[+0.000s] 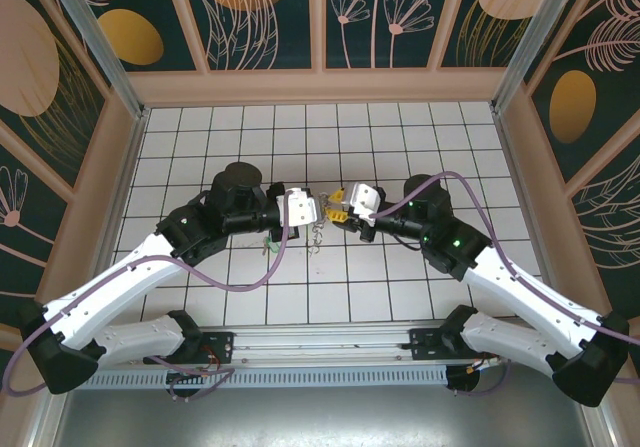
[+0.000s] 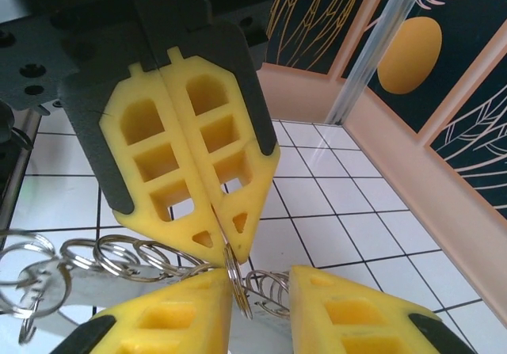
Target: Put the keys on the keyring
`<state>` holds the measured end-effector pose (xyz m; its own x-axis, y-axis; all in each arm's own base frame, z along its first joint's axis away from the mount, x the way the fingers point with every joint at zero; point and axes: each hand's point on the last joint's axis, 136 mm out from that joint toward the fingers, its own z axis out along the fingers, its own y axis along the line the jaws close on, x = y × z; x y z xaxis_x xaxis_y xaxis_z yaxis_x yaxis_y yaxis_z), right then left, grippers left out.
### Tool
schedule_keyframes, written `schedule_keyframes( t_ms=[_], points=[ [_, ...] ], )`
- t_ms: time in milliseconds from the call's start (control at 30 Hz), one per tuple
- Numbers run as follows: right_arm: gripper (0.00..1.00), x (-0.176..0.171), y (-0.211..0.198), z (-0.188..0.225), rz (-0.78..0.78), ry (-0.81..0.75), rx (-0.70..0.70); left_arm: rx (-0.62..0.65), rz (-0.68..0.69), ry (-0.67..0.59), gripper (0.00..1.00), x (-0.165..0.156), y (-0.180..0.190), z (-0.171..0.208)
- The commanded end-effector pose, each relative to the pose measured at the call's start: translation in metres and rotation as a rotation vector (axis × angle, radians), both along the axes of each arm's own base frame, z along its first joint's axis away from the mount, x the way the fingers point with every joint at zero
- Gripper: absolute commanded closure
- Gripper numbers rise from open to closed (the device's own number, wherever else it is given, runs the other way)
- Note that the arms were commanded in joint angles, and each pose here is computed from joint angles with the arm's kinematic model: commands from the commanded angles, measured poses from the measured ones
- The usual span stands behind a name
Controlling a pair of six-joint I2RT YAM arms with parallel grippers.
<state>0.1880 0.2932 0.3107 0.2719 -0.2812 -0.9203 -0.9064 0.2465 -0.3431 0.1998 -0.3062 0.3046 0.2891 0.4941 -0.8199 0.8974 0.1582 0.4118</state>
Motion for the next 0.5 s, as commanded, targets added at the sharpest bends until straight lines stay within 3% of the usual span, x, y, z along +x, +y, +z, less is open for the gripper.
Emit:
schedule_keyframes(
  t_ms=[0, 133, 367, 467],
  points=[
    [0.81, -0.005, 0.005, 0.022, 0.038, -0.046, 0.033, -0.047, -0.027, -0.028, 1.00, -0.004, -0.006, 0.023],
    [0.99, -0.003, 0.006, 0.017, 0.031, -0.043, 0.007, -0.054, -0.032, -0.025, 1.00, -0.005, -0.007, 0.025],
    [1.00, -0.013, 0.004, 0.027, 0.066, -0.086, 0.036, -0.101, -0.072, 0.049, 1.00, -0.016, -0.011, 0.022],
    [1.00, -0.026, -0.003, 0.043, 0.105, -0.116, 0.121, -0.154, -0.085, 0.072, 0.88, -0.023, -0.011, 0.023]
  ],
)
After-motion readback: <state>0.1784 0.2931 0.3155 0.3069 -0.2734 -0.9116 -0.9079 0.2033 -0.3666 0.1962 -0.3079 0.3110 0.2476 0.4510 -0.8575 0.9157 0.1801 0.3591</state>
